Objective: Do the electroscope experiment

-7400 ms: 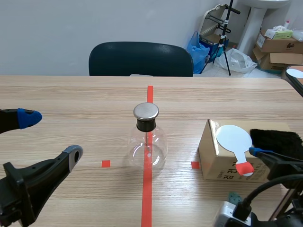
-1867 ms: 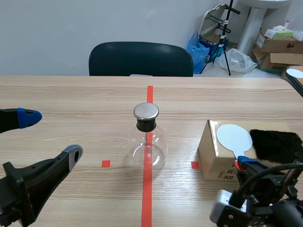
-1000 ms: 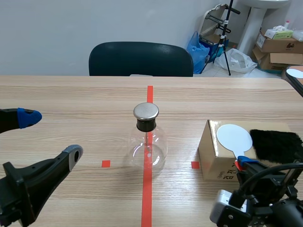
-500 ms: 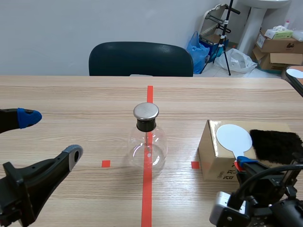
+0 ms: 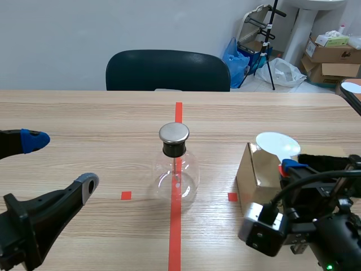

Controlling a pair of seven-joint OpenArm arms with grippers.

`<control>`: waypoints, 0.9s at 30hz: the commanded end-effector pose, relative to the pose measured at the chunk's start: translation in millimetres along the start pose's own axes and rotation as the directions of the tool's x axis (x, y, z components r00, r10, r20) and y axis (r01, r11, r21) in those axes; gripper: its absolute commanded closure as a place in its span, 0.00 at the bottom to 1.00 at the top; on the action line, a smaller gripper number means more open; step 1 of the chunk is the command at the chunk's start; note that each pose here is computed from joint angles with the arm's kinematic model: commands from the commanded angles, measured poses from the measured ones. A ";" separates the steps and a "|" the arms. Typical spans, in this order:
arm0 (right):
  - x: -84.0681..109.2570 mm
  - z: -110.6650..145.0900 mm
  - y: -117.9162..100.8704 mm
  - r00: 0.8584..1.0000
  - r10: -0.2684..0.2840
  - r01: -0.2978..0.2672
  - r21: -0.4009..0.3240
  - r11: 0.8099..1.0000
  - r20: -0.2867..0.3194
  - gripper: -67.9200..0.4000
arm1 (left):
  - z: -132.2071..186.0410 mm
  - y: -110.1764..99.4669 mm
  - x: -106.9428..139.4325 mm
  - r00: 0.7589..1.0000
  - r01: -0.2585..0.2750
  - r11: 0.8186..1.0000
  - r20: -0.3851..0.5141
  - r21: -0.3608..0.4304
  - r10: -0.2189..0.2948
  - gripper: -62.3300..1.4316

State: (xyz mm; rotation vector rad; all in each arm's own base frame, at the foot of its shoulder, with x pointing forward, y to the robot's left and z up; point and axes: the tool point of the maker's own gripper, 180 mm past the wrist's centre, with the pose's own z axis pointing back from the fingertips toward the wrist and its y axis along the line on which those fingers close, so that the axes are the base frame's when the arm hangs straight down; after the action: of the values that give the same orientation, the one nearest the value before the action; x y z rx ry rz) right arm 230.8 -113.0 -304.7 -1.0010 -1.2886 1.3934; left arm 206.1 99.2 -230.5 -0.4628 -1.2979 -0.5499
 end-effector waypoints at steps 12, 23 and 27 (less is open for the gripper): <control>26.7 -19.2 -37.2 0.998 0.045 -0.050 -0.162 0.985 -0.035 0.98 | 1.3 -19.9 -9.1 0.997 0.044 0.976 -0.045 -0.212 -0.054 0.88; 44.4 -34.0 -42.8 0.998 0.066 -0.070 -0.202 0.977 -0.024 0.98 | -27.5 -7.9 -52.5 1.000 0.006 0.960 0.014 -0.278 -0.002 0.93; 48.8 -39.3 -36.4 0.997 0.082 -0.082 -0.194 0.978 -0.008 0.98 | -42.6 -9.7 -62.2 0.999 -0.013 0.950 0.026 -0.312 0.023 0.93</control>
State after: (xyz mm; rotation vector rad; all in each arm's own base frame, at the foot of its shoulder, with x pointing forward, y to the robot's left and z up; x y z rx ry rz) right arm 258.3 -53.6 -277.4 -1.1629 -1.4038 1.3526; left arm 215.9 80.0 -315.7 -0.7186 -1.1846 -0.7429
